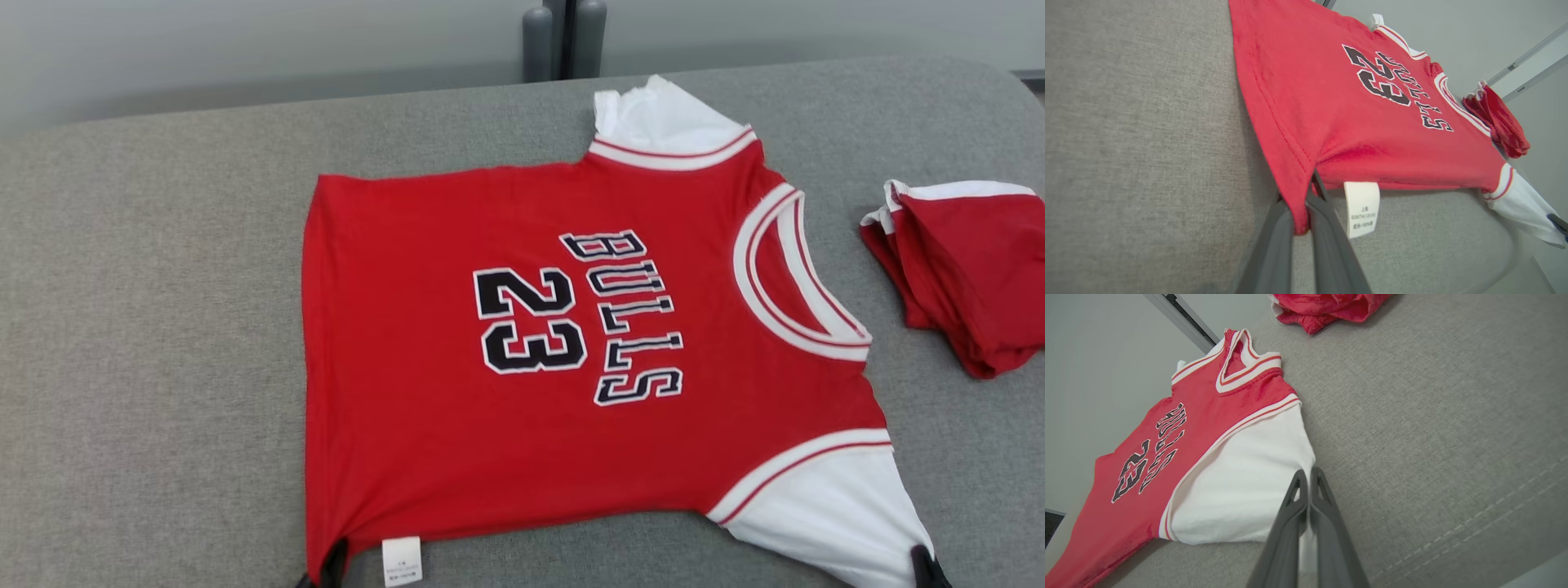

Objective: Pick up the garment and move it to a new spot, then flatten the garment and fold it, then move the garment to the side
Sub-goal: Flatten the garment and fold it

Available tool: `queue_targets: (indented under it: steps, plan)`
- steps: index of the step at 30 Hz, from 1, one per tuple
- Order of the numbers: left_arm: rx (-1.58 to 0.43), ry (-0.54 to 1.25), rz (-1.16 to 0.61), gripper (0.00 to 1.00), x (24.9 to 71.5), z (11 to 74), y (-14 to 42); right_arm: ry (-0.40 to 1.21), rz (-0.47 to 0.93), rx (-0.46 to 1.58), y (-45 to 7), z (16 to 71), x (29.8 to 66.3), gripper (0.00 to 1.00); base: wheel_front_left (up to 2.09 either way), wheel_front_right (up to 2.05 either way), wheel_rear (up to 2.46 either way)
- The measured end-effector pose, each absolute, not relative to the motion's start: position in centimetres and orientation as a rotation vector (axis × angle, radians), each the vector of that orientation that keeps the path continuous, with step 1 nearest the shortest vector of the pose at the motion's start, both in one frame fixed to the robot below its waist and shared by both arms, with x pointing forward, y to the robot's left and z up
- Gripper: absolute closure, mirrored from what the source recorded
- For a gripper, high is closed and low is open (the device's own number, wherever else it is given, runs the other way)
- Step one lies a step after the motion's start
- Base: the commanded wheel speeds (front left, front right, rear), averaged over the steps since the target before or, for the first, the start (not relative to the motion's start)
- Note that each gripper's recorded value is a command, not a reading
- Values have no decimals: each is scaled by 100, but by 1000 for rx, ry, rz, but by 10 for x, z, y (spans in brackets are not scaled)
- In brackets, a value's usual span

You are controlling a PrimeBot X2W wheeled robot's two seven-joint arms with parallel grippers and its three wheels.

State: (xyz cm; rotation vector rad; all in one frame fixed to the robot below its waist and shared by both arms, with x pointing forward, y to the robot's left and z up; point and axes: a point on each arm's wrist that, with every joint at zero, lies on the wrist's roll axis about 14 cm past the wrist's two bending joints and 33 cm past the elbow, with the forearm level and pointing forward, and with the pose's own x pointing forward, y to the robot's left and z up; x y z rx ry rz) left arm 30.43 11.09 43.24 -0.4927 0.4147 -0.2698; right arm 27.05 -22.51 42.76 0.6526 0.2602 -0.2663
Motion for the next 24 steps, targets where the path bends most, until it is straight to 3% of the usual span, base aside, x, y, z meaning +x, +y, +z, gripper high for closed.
queue_targets:
  steps: [7, 12, 24]
  plan:
    - [-533, 410, -288, 100, 294, 447, 98, 170, -209, 647, -226, 461, 290, 100, 0, 0, 0]
    - [-515, 384, -334, 100, 323, 469, 95, 107, -120, 614, -218, 492, 330, 100, 0, 0, 0]
    - [-451, 404, -378, 100, 378, 489, 105, 124, -3, 492, -205, 521, 405, 100, 0, 0, 0]
